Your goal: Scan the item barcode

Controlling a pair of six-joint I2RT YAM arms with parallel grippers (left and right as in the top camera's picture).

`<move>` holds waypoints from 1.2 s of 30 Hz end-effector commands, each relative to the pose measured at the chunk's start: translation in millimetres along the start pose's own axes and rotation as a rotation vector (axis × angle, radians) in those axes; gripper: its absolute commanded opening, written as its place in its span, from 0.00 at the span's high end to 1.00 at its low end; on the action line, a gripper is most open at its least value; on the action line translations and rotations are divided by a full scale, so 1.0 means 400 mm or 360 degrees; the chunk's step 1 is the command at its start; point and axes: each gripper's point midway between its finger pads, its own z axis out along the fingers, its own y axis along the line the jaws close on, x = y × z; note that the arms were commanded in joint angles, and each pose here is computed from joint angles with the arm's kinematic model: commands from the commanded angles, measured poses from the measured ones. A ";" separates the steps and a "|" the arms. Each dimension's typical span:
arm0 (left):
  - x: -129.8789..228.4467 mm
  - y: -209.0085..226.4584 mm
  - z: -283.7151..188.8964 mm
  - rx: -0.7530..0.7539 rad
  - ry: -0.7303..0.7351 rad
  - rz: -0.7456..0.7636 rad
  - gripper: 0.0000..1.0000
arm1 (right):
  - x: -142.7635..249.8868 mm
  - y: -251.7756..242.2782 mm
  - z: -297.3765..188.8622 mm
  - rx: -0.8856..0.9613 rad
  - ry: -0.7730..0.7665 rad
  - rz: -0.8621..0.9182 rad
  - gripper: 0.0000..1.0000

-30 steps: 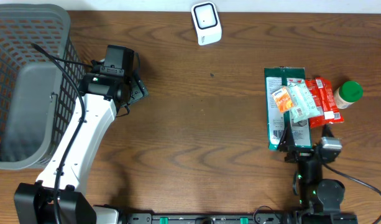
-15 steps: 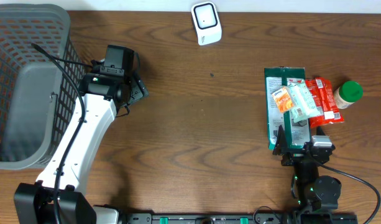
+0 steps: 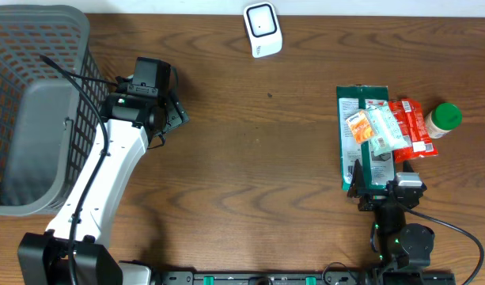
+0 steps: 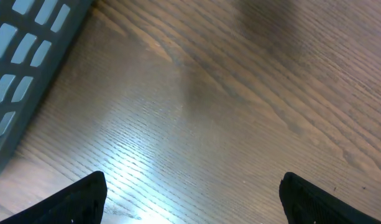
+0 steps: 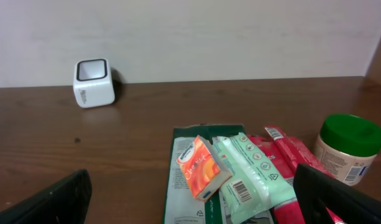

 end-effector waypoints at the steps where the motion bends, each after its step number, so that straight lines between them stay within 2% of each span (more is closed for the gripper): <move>1: -0.006 0.006 0.002 -0.0022 -0.0008 0.0006 0.11 | 0.002 0.009 -0.001 -0.0027 0.0001 -0.0021 0.01; 15: -0.006 0.006 0.001 -0.0021 -0.0010 0.0006 0.11 | 0.002 0.009 -0.001 -0.0027 0.0001 -0.0021 0.01; 20: -0.022 0.005 -0.046 0.0035 -0.0085 -0.0013 0.11 | 0.002 0.009 -0.001 -0.0027 0.0001 -0.0021 0.01; 25: -0.050 0.012 -0.160 0.0166 -0.0261 -0.0057 0.11 | 0.002 0.009 -0.001 -0.0027 0.0001 -0.0021 0.01; 31: -0.068 0.047 -0.358 0.0391 -0.0565 -0.0134 0.11 | 0.002 0.009 -0.001 -0.0027 0.0001 -0.0021 0.01; 36: -0.047 0.106 -0.543 0.0610 -0.0860 -0.0207 0.11 | 0.002 0.009 -0.001 -0.0027 0.0001 -0.0021 0.01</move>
